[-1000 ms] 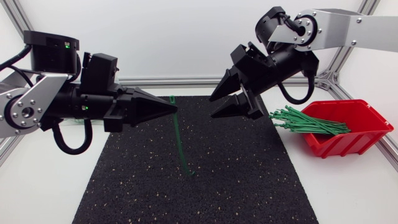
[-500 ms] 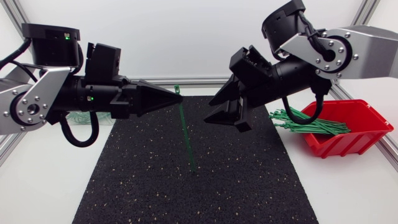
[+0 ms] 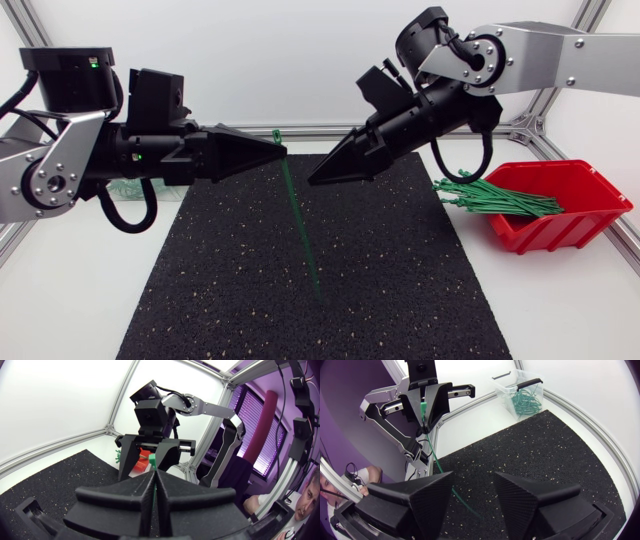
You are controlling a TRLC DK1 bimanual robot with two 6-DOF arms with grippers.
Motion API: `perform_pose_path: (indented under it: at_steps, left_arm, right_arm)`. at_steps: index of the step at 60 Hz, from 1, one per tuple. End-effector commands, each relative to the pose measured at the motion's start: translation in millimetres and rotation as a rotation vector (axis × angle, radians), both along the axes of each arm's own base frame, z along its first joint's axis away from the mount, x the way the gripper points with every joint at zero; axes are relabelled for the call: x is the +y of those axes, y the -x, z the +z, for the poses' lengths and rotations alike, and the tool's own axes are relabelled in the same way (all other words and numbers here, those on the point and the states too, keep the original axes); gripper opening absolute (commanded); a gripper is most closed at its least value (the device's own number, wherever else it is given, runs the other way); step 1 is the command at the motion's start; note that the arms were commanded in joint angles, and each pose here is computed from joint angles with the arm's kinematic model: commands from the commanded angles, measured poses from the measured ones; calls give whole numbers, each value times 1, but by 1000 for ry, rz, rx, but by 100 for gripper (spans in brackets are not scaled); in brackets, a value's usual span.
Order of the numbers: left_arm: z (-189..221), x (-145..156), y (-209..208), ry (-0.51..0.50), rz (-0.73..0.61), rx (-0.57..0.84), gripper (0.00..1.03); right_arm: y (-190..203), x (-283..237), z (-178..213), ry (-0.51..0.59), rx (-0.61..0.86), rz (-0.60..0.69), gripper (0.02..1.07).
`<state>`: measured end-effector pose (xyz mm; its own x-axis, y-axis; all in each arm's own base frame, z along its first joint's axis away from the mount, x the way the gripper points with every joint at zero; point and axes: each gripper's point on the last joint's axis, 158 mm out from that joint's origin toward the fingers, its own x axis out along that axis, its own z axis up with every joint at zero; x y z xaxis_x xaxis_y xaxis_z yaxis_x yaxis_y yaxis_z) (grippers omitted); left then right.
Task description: Take a green cable tie from the red box, thread the tail through the head to close it, then place it in the transparent bin on the left.
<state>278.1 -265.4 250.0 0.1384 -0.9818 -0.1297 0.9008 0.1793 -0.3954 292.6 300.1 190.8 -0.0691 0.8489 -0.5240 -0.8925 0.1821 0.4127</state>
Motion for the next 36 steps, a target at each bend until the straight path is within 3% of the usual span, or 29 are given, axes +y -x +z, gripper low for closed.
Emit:
perform_pose_path:
  at_steps: [1, 36]
  left_arm:
    - [-14, 2, -1, 8, 1, 85, 4]
    - [-17, 5, -13, 48, 0, 152, 4]
  right_arm:
    - [7, 10, 2, -8, 44, 12, 61]
    - [33, 28, 27, -95, -22, 41, 48]
